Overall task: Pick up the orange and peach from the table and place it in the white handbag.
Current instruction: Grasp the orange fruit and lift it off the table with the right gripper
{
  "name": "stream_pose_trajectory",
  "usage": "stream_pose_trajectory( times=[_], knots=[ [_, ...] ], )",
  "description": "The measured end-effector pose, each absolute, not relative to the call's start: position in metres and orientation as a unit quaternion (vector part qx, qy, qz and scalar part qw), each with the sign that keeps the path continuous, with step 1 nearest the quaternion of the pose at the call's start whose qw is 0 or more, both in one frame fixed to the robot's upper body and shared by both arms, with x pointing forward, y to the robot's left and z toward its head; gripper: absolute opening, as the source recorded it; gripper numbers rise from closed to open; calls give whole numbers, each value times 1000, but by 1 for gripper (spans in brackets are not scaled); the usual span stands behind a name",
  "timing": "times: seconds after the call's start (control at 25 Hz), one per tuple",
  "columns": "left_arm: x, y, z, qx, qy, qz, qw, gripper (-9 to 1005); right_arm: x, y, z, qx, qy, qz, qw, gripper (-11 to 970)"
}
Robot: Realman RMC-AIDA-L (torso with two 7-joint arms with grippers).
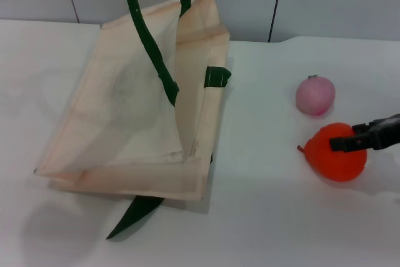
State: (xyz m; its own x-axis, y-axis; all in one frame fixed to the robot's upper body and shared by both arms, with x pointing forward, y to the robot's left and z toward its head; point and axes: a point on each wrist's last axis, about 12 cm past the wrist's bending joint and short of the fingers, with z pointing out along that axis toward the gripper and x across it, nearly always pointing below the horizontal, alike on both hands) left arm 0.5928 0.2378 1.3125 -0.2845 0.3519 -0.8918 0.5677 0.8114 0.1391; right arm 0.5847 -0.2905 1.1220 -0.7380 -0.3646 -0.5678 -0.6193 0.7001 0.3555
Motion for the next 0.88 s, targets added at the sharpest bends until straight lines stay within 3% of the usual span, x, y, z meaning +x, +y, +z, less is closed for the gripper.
stream_pose_trajectory(
  times=[0.88],
  knots=[
    [589,234,1321,291,785,-103,537,123,592,-294,1102,-267,917,218,200,844]
  ],
)
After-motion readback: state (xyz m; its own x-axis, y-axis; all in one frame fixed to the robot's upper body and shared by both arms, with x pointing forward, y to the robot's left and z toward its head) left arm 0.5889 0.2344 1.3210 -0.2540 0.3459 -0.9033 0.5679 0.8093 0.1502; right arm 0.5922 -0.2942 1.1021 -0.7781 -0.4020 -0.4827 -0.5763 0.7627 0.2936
